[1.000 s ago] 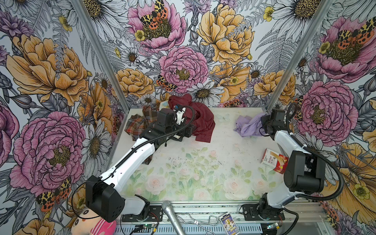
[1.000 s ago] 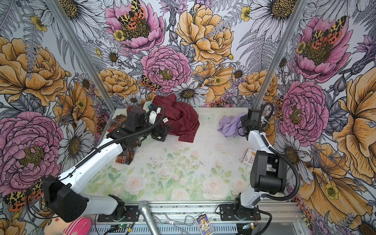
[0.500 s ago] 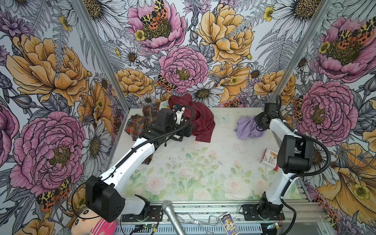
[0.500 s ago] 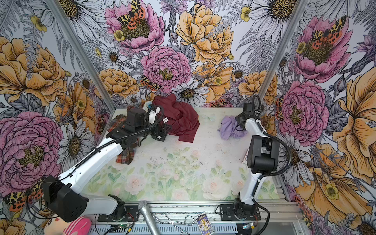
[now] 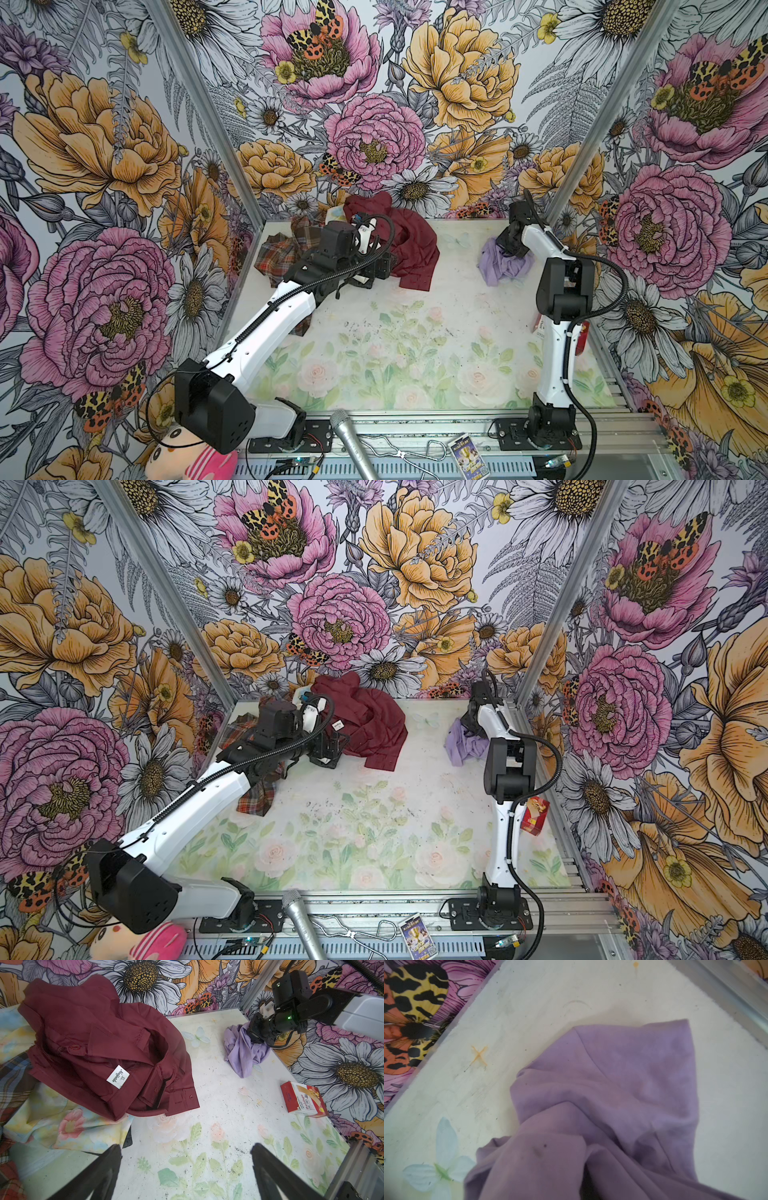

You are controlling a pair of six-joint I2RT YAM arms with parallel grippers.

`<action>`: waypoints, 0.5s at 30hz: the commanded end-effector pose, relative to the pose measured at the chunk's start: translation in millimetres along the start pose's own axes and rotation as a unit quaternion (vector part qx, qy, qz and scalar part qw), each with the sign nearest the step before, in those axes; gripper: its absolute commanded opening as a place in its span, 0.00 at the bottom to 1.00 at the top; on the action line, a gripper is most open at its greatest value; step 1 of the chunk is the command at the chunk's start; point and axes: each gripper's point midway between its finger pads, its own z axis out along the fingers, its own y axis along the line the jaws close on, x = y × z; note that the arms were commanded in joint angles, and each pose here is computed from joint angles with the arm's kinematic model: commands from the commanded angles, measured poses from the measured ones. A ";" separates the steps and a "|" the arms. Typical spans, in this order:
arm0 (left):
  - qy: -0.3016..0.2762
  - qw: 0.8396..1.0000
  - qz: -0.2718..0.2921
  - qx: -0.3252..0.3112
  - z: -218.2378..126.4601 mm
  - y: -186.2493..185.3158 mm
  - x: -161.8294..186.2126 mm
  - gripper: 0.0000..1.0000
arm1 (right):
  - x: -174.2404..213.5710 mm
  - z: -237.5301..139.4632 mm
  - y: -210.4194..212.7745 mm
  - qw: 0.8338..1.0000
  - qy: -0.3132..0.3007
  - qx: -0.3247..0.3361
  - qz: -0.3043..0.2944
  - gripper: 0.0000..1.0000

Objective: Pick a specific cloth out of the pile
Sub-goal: 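Lower the lavender shirt onto the clear table area with the right gripper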

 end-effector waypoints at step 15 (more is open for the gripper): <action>-0.032 0.998 -0.049 -0.013 -10.0 32.8 -17.9 0.99 | -3.8 8.3 1.7 0.999 0.020 0.023 -0.014 0.12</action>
